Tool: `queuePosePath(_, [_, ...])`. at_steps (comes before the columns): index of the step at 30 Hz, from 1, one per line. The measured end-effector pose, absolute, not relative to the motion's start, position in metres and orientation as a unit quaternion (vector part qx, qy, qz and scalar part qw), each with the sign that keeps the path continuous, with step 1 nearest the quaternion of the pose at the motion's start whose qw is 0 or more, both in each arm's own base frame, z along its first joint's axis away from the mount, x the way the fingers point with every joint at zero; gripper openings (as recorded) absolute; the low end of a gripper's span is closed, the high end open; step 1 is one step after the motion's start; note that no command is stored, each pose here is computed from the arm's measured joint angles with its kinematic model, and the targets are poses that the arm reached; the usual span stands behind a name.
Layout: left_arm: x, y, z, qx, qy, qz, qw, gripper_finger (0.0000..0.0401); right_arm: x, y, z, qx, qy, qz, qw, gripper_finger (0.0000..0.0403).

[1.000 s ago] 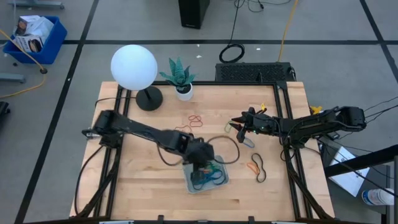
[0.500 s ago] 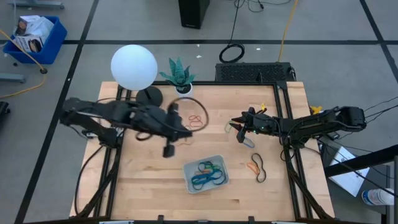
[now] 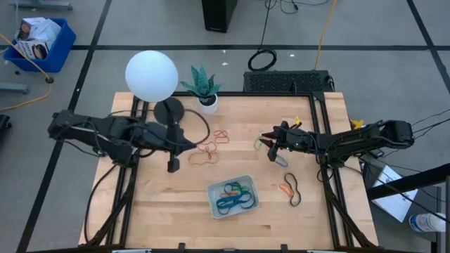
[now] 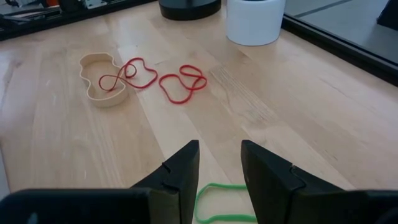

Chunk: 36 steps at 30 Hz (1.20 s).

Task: Pick and place rubber bands into bin
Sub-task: Put the brown rubber band into the gray bin

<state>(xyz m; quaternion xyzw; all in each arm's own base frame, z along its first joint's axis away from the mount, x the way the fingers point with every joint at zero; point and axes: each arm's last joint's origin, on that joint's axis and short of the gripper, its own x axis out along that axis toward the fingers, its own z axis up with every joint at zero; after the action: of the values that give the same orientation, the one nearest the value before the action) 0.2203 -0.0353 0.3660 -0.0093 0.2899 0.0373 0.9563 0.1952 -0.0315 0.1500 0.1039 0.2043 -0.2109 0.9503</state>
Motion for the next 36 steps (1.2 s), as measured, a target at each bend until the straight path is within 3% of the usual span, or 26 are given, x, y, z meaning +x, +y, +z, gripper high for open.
queuePosePath(10, [0.22, -0.02, 0.273, 0.026, 0.412, 0.074, 0.908, 0.0058, 0.195, -0.032, 0.15, 0.102, 0.204, -0.214, 0.95, 0.0114])
queuePosePath(16, [0.216, -0.01, 0.236, 0.015, 0.429, 0.08, 0.9, 0.0062, 0.195, -0.032, 0.15, 0.102, 0.204, -0.215, 0.95, 0.0114])
queuePosePath(36, [0.214, -0.001, 0.214, -0.003, 0.423, 0.092, 0.901, 0.0063, 0.195, -0.032, 0.15, 0.103, 0.204, -0.215, 0.949, 0.0114])
